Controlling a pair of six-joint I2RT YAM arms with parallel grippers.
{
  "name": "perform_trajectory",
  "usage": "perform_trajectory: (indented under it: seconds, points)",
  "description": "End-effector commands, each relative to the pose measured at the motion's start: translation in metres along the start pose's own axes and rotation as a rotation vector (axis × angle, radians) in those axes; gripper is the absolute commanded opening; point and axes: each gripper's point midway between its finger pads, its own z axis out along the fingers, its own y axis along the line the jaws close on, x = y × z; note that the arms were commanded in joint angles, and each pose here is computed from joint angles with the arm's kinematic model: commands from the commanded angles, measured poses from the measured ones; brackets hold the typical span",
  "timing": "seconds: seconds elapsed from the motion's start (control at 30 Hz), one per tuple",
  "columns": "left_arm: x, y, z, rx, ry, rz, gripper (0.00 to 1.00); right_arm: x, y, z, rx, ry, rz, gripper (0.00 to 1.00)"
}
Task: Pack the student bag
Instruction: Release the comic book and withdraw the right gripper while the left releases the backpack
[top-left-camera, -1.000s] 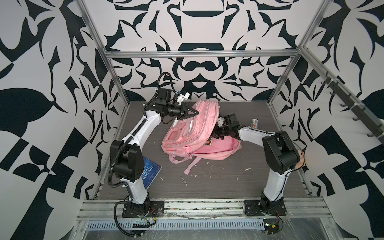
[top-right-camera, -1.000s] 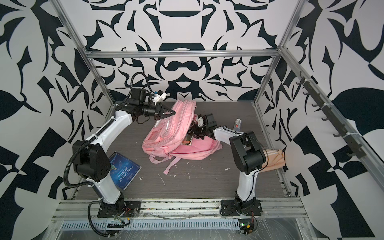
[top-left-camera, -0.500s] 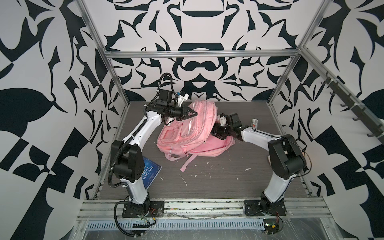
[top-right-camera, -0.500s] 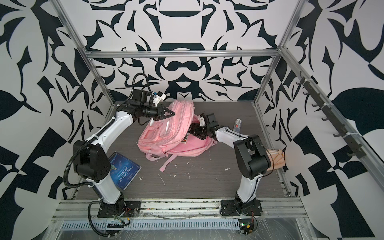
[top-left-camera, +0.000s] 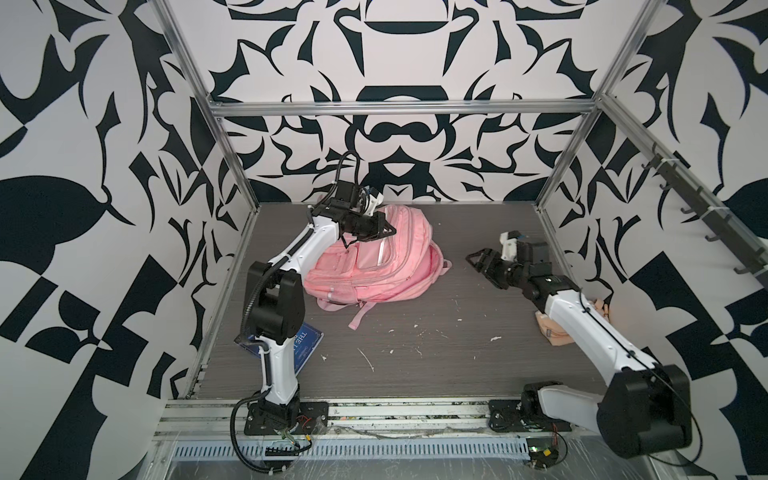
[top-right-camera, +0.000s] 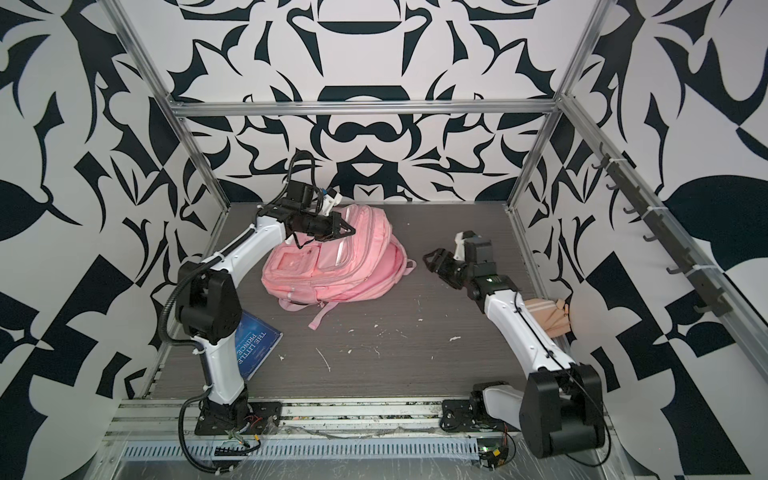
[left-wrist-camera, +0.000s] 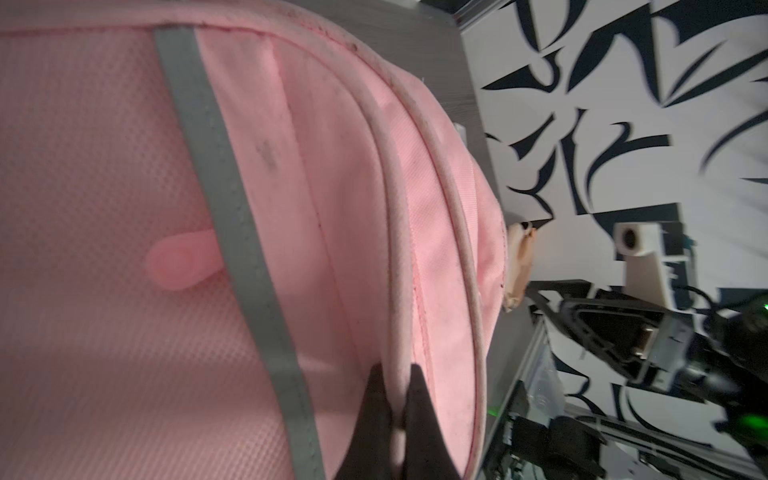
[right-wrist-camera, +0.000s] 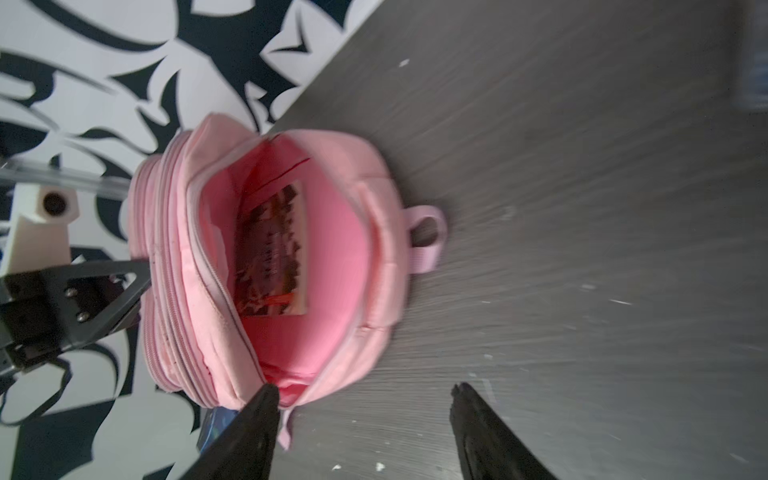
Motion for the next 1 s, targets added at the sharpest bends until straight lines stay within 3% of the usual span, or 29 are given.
perform_trajectory:
  seconds: [0.0,0.03,0.07,0.2,0.3,0.37,0.4,0.5,0.57,0.67,0.77,0.87,0.97]
  points:
    - [0.017,0.017,0.028,-0.140,0.072,0.032,0.00,-0.017,0.011,-0.033,0.025,-0.086,-0.099,0.69]
    - [0.021,0.021,0.035,-0.163,0.086,0.018,0.00,-0.021,0.015,-0.037,0.029,-0.092,-0.120,0.69]
    - [0.023,0.024,0.041,-0.183,0.097,0.003,0.06,-0.023,0.017,-0.039,0.034,-0.093,-0.132,0.69]
    - [0.022,0.017,0.039,-0.218,0.105,-0.008,0.39,-0.033,0.024,-0.038,0.036,-0.097,-0.142,0.69]
    - [0.018,0.011,0.009,-0.284,0.091,0.009,0.68,-0.041,0.033,-0.038,0.013,-0.115,-0.149,0.69]
    - [0.030,0.014,-0.022,-0.340,0.110,-0.031,0.95,-0.048,0.040,-0.040,0.000,-0.132,-0.158,0.70]
    - [0.036,0.015,-0.034,-0.350,0.114,-0.049,1.00,-0.051,0.042,-0.041,-0.001,-0.137,-0.163,0.70]
    - [0.072,0.017,-0.062,-0.326,0.185,-0.102,0.99,-0.053,0.058,-0.037,-0.058,-0.107,-0.194,0.68]
    - [0.108,0.030,-0.089,-0.397,0.251,-0.172,0.99,-0.045,0.083,-0.029,-0.105,-0.040,-0.286,0.64]
    - [0.139,0.051,-0.136,-0.407,0.175,-0.363,0.99,-0.021,0.120,-0.012,-0.106,0.095,-0.455,0.68]
    - [0.163,0.067,-0.170,-0.366,0.099,-0.522,0.99,0.004,0.154,0.010,-0.166,0.194,-0.521,0.71]
    - [0.195,0.094,-0.199,-0.484,0.114,-0.645,0.99,0.035,0.184,0.039,-0.200,0.297,-0.571,0.75]
    - [0.211,0.132,-0.224,-0.578,0.007,-0.796,0.99,0.072,0.211,0.067,-0.239,0.383,-0.612,0.79]
